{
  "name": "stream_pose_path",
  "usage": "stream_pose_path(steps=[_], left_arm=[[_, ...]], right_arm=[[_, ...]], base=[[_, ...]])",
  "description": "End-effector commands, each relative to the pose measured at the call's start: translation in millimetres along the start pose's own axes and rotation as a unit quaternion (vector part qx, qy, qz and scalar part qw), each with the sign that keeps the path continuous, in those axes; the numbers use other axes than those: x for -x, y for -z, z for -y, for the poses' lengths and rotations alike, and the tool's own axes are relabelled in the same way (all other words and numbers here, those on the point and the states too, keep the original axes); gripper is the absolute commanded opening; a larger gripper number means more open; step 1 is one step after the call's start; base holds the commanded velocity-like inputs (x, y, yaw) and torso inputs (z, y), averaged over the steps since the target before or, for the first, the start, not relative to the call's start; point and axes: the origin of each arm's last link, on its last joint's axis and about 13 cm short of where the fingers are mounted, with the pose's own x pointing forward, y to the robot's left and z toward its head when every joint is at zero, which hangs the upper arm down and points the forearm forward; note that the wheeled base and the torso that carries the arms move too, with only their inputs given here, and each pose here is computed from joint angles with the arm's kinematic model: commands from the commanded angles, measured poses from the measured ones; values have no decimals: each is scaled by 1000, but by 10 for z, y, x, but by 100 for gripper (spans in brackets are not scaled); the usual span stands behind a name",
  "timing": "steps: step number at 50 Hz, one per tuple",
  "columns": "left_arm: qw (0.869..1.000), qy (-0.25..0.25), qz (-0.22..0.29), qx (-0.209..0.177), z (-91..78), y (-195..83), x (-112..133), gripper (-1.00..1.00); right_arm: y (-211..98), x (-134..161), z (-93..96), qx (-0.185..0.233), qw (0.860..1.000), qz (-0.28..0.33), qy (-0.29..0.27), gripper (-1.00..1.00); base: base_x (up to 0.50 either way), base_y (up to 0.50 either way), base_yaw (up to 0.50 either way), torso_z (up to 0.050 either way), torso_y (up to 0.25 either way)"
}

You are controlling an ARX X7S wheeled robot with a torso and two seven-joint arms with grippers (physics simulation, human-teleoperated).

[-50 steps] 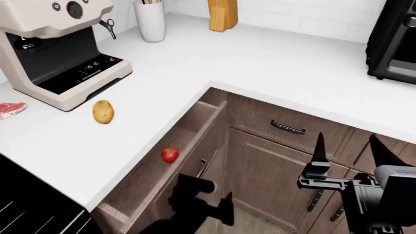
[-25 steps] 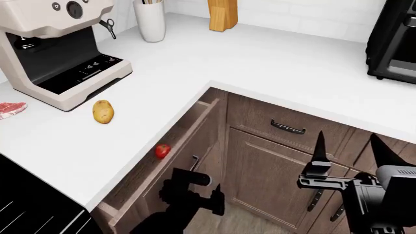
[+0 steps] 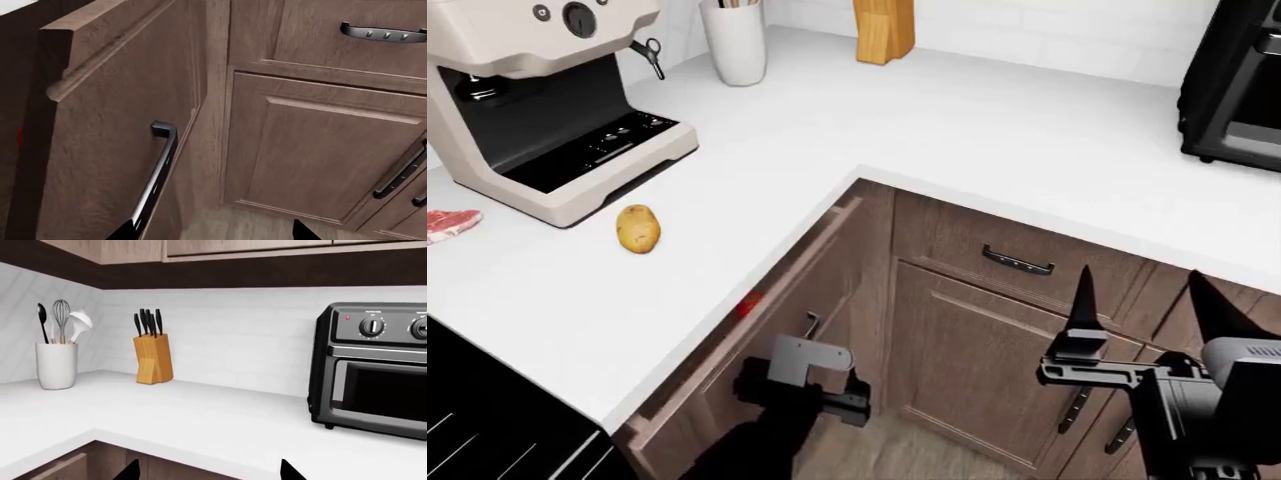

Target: Close the right drawer.

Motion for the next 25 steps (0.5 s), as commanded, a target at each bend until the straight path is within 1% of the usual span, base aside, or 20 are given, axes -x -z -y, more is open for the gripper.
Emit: stream_pose_path(steps=[1, 6, 7, 14, 15, 19, 22, 25], left_arm=[[998, -56, -3, -43, -181, -61, -65, 100], [996, -74, -9, -53, -220, -57, -92, 100], [994, -85, -12, -64, -231, -55, -99, 100], [991, -108, -15, -78, -289, -28, -146, 100], [989, -116, -16, -86, -296, -24, -157, 100], [987, -125, -20, -96, -313, -19, -183, 100], [984, -135, -24, -110, -323, -7, -197, 100], [978, -156, -22, -136, -344, -4, -214, 100]], right_arm=[[-28, 7, 0, 1, 1000, 3, -1, 100], [-21, 12, 4, 0, 1000, 4, -1, 100], [-18, 11, 4, 0, 1000, 4, -1, 100], [-23, 13, 3, 0, 1000, 5, -3, 100], [-23, 14, 3, 0, 1000, 6, -3, 100], [-22, 13, 2, 0, 1000, 6, -2, 100], [-28, 11, -2, 0, 1000, 7, -3, 100], [-33, 7, -3, 0, 1000, 9, -3, 100]], base=[[0, 0, 0, 0, 0], [0, 0, 0, 0, 0], [0, 0, 0, 0, 0], [0, 0, 0, 0, 1], [0, 0, 0, 0, 0], [0, 0, 0, 0, 0], [0, 0, 0, 0, 3], [0, 0, 0, 0, 0]])
